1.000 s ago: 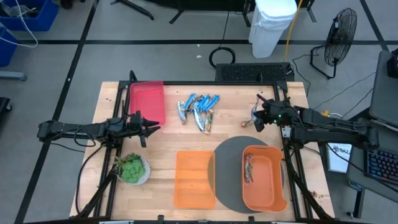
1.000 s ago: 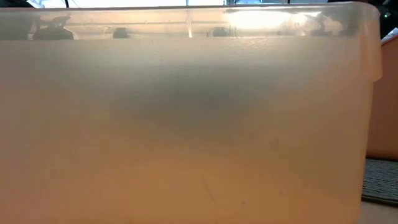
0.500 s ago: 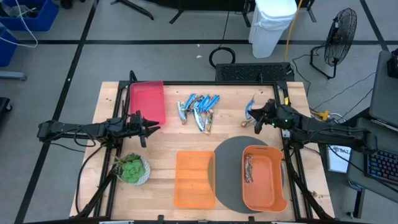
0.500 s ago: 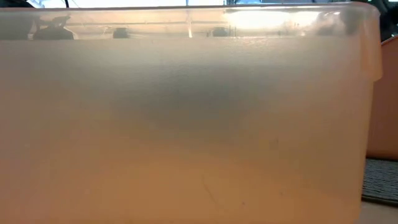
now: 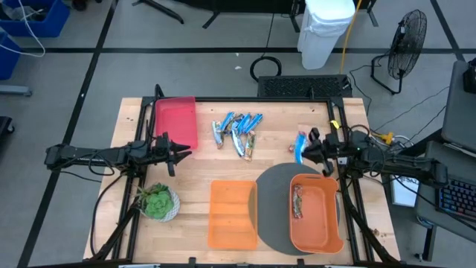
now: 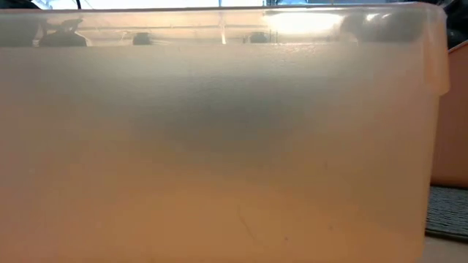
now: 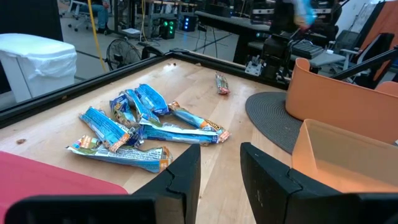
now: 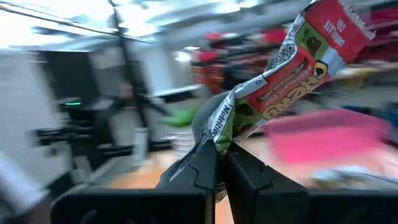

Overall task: Pick and place Granola Bars by type
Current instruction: Put the top orange granola bar into the right orange bin

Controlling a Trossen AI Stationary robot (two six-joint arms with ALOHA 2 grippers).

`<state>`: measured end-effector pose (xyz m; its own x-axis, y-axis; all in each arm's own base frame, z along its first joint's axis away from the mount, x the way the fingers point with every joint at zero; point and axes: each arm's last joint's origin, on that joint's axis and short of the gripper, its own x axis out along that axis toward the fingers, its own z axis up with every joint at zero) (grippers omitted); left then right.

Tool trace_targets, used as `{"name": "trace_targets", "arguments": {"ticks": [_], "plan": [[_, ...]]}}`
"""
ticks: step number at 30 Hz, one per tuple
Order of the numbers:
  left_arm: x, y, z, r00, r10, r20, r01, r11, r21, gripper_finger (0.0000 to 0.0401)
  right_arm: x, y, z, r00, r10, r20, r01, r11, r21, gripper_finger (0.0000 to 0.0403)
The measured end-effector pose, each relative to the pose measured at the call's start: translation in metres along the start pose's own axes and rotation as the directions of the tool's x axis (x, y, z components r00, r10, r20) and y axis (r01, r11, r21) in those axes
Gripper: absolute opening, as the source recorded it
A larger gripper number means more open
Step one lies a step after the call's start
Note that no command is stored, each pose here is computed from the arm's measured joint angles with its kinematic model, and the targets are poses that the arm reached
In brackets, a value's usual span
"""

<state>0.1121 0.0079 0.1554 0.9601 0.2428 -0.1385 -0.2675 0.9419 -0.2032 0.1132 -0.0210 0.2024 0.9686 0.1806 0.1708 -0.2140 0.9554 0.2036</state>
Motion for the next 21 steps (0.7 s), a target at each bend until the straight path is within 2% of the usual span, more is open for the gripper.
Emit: {"name": "trace_targets", "arguments": {"ticks": [6, 11, 14, 21], "plan": [[0.0, 0.0, 0.0, 1.0, 0.0, 0.0, 0.0, 1.0, 0.0, 0.0118, -0.002, 0.007, -0.004, 0.987, 0.154, 0.046, -0.157, 0.985, 0.071, 0.0005], [0.0, 0.0, 0.0, 1.0, 0.0, 0.0, 0.0, 1.0, 0.0, 0.0118, -0.002, 0.023, 0.007, 0.939, 0.305, 0.156, -0.314, 0.949, 0.037, 0.0005], [0.0, 0.0, 0.0, 1.0, 0.0, 0.0, 0.0, 1.0, 0.0, 0.0118, -0.001, 0.034, 0.011, 0.905, 0.394, 0.163, -0.4, 0.916, 0.008, 0.0003], [0.0, 0.0, 0.0, 1.0, 0.0, 0.0, 0.0, 1.0, 0.0, 0.0118, 0.006, 0.053, 0.014, 0.871, 0.459, 0.173, -0.464, 0.886, -0.011, 0.0003]]}}
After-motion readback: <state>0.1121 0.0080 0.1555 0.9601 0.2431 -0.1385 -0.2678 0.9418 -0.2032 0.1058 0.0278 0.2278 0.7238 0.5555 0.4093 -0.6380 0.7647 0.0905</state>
